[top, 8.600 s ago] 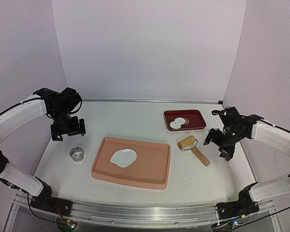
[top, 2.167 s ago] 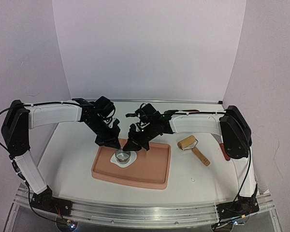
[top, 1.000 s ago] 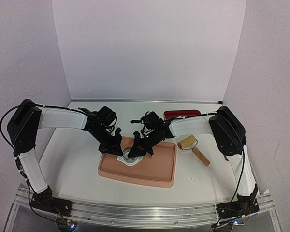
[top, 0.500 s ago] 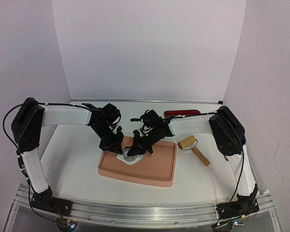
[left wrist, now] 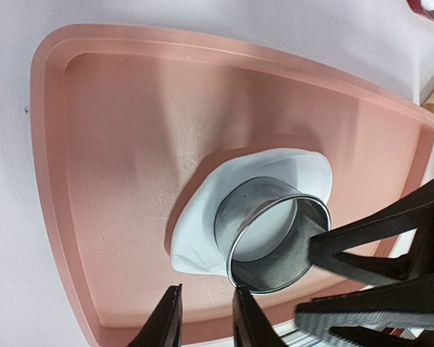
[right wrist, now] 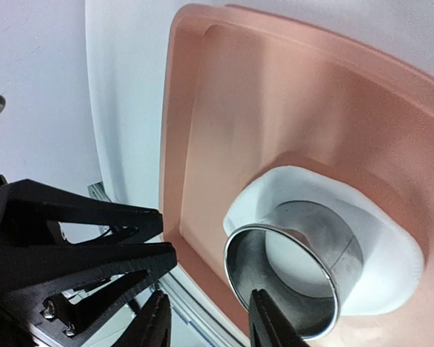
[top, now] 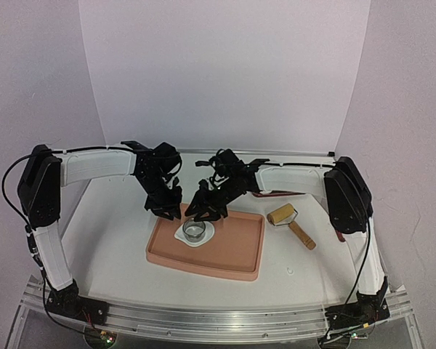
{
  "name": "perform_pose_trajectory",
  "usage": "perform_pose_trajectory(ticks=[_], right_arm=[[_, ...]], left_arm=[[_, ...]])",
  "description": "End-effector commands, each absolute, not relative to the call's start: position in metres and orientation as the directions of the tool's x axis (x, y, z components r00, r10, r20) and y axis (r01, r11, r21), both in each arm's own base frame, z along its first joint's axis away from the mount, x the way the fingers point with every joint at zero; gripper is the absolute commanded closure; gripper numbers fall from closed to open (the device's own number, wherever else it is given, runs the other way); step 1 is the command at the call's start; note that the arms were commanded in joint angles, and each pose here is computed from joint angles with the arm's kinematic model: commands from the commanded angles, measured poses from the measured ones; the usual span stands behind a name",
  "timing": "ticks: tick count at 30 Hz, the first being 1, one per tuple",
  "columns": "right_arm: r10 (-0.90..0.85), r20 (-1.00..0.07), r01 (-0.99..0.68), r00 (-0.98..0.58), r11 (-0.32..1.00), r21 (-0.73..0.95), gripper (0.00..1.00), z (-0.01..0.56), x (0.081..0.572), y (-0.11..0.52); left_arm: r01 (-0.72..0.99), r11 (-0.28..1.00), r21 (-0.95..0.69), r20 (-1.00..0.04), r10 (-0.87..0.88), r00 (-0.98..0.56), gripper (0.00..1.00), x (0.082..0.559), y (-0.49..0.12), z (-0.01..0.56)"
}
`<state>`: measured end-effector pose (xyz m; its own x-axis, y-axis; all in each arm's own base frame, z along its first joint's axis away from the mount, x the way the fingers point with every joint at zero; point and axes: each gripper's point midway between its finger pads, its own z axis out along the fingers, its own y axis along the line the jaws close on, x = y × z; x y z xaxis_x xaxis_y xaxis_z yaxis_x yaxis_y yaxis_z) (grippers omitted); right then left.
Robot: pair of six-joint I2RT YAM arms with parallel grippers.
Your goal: Roll out the dumpling wrappers from the dough
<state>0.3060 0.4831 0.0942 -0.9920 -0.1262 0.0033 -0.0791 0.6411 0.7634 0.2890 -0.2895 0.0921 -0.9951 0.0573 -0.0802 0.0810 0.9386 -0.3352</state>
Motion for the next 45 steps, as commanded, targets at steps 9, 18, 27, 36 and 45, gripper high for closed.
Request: perform_pose_trajectory(ticks=[9, 18, 27, 36, 45], right_arm=[[-0.108, -0.153, -0.171, -0.982, 0.854, 0.492, 0.76, 0.122, 0.308, 0.418], [-0.149, -0.140, -0.198, -0.979, 0.862, 0.467, 0.78, 0.105, 0.303, 0.440], [-0.158, -0.107, -0.190, -0.982, 0.870, 0.455, 0.83, 0.084, 0.305, 0.445], [-0.167, -0.092, -0.190, -0.982, 0.879, 0.438, 0.84, 0.067, 0.306, 0.446], [-0.169, -0.077, -0.185, -0.983, 0.883, 0.431, 0.90, 0.059, 0.305, 0.445]], left_arm=[[0.112, 0.933, -0.341, -0.083, 0.089, -0.993, 0.79, 0.295, -0.297, 0.090], [0.132, 0.928, -0.347, -0.077, 0.112, -0.991, 0.83, 0.300, -0.306, 0.084], [0.133, 0.925, -0.357, -0.102, 0.103, -0.989, 0.83, 0.301, -0.305, 0.096], [0.142, 0.916, -0.376, -0.092, 0.116, -0.989, 0.83, 0.297, -0.307, 0.093], [0.163, 0.898, -0.409, -0.099, 0.134, -0.986, 0.81, 0.294, -0.312, 0.100]])
